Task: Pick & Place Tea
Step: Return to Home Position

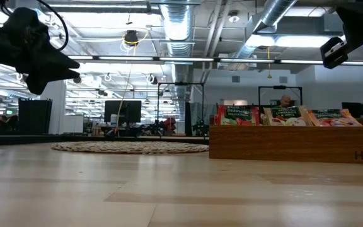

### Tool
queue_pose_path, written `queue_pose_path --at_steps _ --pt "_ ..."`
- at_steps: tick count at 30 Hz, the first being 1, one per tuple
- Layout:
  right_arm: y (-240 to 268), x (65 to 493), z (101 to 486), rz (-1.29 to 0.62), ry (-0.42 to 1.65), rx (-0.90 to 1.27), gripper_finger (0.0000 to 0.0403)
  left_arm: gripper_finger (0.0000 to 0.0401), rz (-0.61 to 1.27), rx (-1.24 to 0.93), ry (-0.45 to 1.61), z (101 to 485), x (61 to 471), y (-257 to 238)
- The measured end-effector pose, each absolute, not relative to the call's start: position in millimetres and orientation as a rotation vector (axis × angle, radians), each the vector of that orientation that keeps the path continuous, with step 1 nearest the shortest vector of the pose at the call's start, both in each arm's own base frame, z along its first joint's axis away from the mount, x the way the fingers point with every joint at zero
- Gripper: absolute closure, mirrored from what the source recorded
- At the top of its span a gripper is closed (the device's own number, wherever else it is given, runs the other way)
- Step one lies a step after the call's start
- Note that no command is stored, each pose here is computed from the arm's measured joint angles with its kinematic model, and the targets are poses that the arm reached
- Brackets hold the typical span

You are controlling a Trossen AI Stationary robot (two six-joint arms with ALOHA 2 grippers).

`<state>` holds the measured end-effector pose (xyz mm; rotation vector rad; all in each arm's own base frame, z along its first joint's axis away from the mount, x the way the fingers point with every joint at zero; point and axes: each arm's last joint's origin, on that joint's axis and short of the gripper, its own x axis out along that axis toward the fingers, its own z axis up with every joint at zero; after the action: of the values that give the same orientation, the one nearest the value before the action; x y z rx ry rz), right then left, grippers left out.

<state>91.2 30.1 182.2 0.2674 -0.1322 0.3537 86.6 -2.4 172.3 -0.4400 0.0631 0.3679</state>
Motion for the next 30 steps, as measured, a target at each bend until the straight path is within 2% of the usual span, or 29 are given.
queue_pose_path --at_steps 30 --pt "30.2 91.4 181.3 0.355 -0.126 0.266 0.0403 0.0268 0.367 -0.440 0.073 170.8 86.7 -2.5"
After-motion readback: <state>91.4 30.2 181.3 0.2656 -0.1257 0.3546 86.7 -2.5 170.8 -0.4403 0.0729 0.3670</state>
